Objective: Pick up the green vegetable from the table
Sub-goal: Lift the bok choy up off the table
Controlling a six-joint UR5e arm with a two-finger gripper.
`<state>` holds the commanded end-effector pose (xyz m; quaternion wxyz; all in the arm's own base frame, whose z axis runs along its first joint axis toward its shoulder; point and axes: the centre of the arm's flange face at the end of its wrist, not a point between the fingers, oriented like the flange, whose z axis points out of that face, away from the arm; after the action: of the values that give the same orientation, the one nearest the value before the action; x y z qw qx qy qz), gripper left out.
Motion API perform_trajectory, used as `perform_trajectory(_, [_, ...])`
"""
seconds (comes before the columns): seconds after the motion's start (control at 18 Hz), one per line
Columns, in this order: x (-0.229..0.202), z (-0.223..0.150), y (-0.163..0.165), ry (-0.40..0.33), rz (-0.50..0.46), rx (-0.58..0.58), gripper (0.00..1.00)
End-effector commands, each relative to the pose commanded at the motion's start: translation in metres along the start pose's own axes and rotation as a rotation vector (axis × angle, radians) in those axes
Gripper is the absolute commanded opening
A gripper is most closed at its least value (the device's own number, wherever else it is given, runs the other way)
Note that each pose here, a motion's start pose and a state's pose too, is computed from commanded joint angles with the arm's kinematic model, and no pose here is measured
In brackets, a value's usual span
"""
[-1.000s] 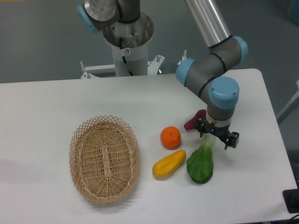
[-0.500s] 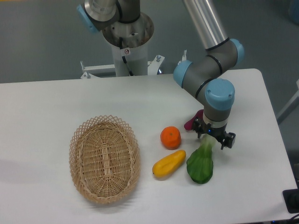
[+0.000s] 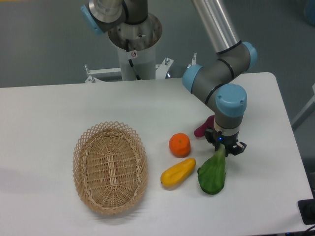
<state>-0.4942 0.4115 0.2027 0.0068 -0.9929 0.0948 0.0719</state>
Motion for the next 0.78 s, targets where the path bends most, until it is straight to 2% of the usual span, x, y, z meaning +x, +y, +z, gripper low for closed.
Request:
perform_trajectory(0.28, [-0.015, -0.019, 0.0, -0.041, 0.003, 0.016, 0.32])
perform_trajectory(0.56, [-0.048, -0.07, -0.003, -0.134, 0.015, 0.054, 0.32])
perform_trajectory(0.78, [-0.05, -0.123, -0.016, -0.174, -0.002, 0.213, 0.33])
